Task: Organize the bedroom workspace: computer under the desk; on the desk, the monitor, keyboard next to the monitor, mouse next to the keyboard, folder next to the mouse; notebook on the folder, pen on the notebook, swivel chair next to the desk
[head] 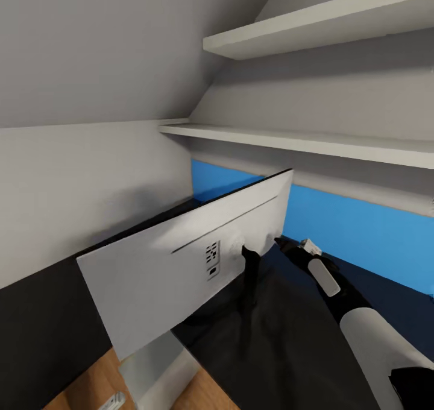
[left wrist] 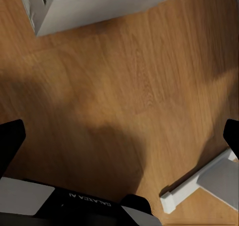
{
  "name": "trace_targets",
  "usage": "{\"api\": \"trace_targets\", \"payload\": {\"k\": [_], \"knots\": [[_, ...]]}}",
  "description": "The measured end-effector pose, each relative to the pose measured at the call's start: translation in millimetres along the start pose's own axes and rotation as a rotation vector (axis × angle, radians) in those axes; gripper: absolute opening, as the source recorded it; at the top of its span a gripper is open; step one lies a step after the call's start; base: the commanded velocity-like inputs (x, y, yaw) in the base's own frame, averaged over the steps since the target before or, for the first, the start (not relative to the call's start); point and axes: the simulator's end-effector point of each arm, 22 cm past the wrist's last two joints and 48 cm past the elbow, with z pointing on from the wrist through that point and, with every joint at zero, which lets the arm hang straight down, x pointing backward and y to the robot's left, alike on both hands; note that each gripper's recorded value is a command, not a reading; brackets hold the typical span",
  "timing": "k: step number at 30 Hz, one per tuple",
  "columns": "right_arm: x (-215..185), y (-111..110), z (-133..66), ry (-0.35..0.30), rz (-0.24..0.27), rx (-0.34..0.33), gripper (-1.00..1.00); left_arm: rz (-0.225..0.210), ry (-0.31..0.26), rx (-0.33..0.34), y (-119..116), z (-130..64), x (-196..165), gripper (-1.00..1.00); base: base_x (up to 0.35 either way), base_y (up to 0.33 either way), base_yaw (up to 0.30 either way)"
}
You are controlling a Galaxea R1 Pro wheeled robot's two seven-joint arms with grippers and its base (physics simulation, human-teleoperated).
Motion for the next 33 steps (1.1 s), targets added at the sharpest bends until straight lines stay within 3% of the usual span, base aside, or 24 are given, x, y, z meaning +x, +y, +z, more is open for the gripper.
{"api": "trace_targets", "payload": {"k": [9,15,20,21,22,26,33], "knots": [[-5,-5,-0.8,-0.021,-0.052,0.020,1.00,-0.001,0.001,0.001,-1,0.2,0,1.00,-0.329,0.000,0.000],[-22,1,-4.7,-0.080,-0.068,0.023,1.00,-0.001,0.002,0.002,-1,0.2,1,1.00,-0.330,0.046,0.000],[-30,-17,-8.4,-0.109,-0.072,0.127,1.00,-0.001,0.002,0.002,-1,0.2,1,1.00,-0.309,0.142,0.000],[-33,-31,-11.7,-0.121,-0.083,0.199,1.00,0.000,0.002,0.002,-1,0.2,1,1.00,-0.304,0.163,0.000],[-33,-31,-11.8,-0.122,-0.083,0.202,1.00,0.000,0.003,0.002,-1,0.2,1,1.00,-0.302,0.169,0.000],[-43,-55,-20.8,-0.156,-0.136,0.330,1.00,-0.001,0.003,0.003,-2,0.5,2,1.00,-0.295,0.182,0.000],[-38,-68,-29.6,-0.192,-0.227,0.437,1.00,0.000,0.007,0.007,-6,1.9,5,1.00,-0.212,0.148,0.000]]}}
